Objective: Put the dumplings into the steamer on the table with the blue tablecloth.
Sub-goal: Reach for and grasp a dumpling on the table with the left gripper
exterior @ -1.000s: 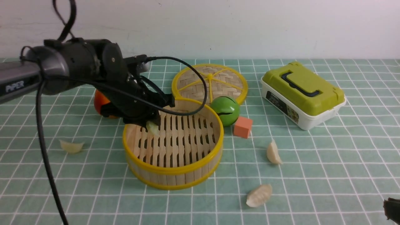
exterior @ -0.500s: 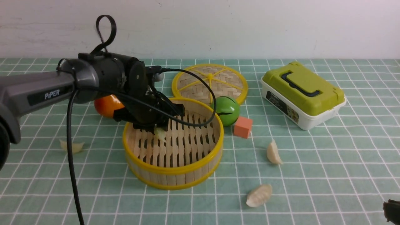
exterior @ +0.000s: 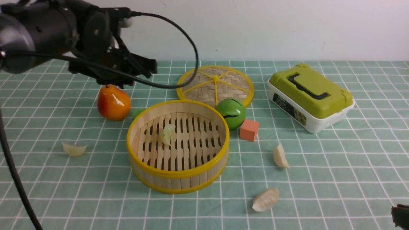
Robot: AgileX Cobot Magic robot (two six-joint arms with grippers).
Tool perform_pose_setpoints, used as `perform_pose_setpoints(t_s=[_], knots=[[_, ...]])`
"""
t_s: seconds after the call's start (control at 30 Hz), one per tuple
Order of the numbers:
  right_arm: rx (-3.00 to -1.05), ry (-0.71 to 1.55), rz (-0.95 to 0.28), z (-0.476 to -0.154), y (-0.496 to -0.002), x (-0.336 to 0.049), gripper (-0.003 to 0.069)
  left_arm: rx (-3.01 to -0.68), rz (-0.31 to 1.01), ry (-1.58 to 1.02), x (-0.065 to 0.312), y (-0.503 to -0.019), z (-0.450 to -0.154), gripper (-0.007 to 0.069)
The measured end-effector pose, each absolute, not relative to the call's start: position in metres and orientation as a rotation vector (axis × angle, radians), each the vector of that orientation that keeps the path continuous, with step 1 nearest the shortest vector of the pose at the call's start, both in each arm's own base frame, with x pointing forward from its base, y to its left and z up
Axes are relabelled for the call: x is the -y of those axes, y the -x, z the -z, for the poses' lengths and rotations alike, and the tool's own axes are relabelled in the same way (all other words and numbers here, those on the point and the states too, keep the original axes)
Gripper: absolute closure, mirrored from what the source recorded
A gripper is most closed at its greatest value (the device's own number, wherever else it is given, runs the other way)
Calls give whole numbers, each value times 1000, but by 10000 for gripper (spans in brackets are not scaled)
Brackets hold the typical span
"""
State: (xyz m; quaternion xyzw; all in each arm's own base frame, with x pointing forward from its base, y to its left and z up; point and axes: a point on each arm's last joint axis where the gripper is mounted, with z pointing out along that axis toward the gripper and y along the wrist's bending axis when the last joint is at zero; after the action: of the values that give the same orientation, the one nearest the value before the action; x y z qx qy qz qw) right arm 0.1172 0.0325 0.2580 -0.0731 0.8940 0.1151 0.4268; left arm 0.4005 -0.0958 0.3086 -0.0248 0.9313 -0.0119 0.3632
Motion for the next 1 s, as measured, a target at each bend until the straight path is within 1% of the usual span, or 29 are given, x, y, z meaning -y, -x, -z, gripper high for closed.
perform_pose_setpoints(t_s=[0.07, 0.1, 0.2, 0.33, 0.5, 0.7, 0.9, 1.0], knots=[[-2233, 182, -287, -258, -117, -32, 611, -2417, -16, 134, 75, -404, -301, 547], [-2230, 182, -287, -258, -117, -32, 608, -2442, -41, 177, 62, -405, -290, 575], [-2227, 181, -287, -258, -118, -32, 606, -2524, -78, 269, 38, -407, -257, 630], [-2226, 180, -286, -259, -118, -32, 600, -2613, -111, 334, 20, -407, -219, 639], [-2225, 180, -286, -259, -118, -32, 596, -2654, -127, 393, 9, -413, -193, 639], [-2224, 180, -286, -259, -118, -32, 587, -2684, -109, 459, 8, -415, -178, 639], [-2223, 180, -286, -259, -118, -32, 583, -2727, -81, 499, 11, -413, -175, 639], [-2225, 178, -284, -256, -118, -32, 583, -2763, -59, 464, 12, -410, -179, 639]])
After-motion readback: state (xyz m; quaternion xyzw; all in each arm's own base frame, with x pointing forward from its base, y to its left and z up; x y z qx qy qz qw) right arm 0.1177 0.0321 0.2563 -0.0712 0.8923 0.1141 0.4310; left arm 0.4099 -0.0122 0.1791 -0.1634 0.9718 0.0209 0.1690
